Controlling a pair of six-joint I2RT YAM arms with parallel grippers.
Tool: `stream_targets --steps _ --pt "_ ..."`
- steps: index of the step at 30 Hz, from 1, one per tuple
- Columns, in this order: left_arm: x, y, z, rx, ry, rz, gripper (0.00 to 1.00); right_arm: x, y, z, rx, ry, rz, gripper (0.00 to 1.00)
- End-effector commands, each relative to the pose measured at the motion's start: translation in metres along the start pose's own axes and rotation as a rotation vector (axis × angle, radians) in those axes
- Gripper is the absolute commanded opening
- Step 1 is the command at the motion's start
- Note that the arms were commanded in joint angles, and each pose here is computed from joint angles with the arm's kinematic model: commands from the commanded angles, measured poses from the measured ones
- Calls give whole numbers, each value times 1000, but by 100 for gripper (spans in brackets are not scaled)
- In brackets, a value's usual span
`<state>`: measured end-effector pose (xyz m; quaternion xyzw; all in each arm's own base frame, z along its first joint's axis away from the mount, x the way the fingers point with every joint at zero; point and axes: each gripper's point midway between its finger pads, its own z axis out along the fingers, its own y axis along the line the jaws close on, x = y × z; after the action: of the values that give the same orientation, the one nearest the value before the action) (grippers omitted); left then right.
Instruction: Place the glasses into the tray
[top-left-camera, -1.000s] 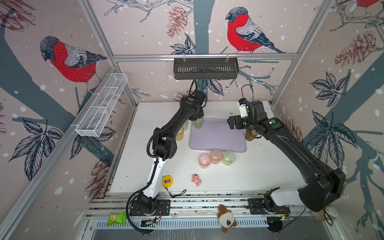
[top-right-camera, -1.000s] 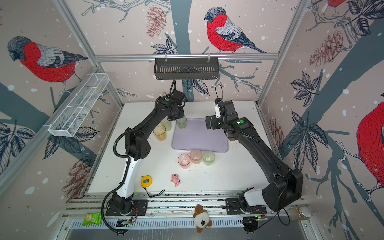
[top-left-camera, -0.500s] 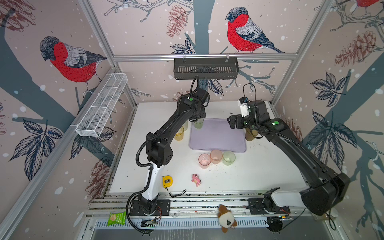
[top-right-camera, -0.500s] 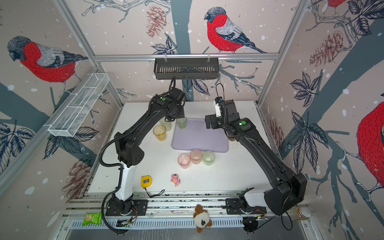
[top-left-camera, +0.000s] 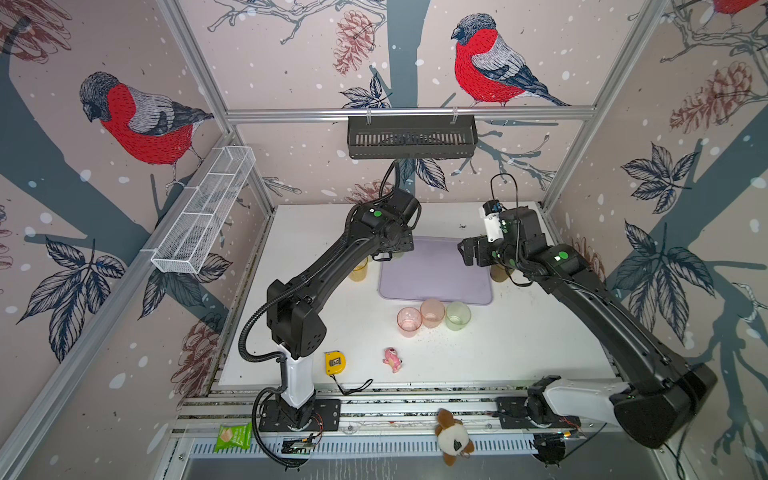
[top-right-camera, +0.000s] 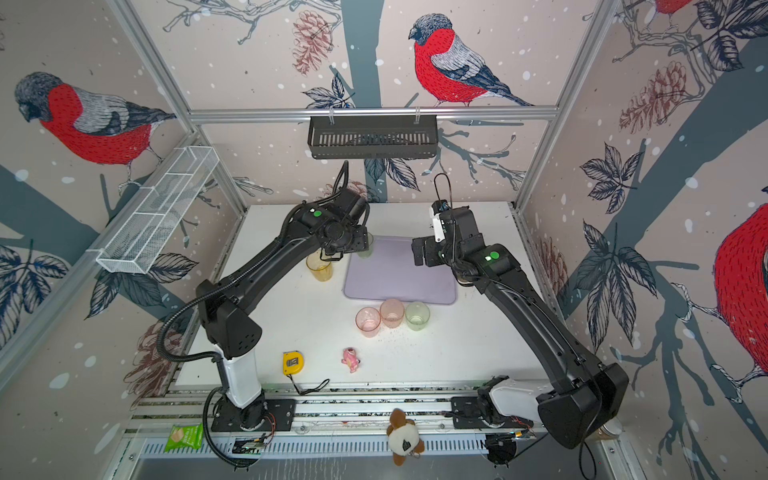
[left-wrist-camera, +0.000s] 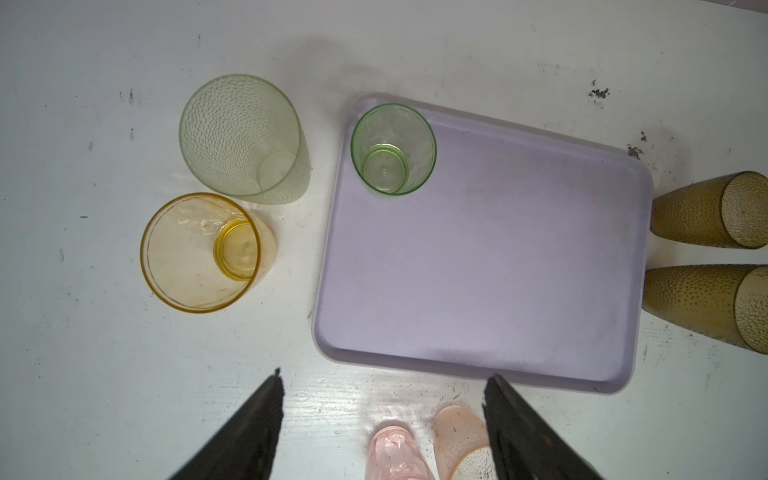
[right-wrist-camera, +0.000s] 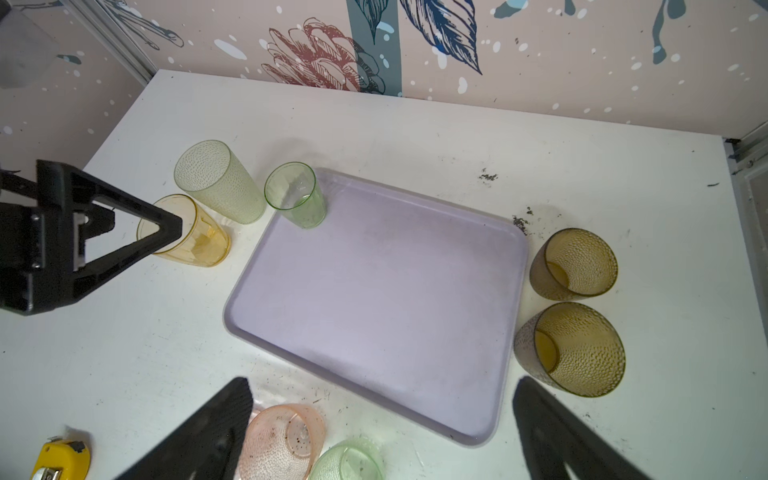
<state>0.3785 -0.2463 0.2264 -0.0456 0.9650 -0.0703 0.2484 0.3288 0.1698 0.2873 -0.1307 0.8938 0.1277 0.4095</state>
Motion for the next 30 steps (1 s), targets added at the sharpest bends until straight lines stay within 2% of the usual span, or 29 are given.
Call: stream_targets --steps 1,8,16,22,26,30 --pt "0 -5 -9 69 -31 -4 85 11 -6 -2 37 41 33 99" --pt "19 -7 -22 160 -8 65 98 29 -15 -10 92 124 61 99" --pt "49 -4 -25 264 18 104 98 54 -19 -13 120 216 81 100" --pt "64 -1 -33 334 11 154 98 62 -14 -10 110 238 147 100" --pt "74 6 -30 367 -11 152 98 78 -15 -1 123 281 175 100" --pt "80 7 -42 425 -24 149 98 92 -8 4 98 327 200 100"
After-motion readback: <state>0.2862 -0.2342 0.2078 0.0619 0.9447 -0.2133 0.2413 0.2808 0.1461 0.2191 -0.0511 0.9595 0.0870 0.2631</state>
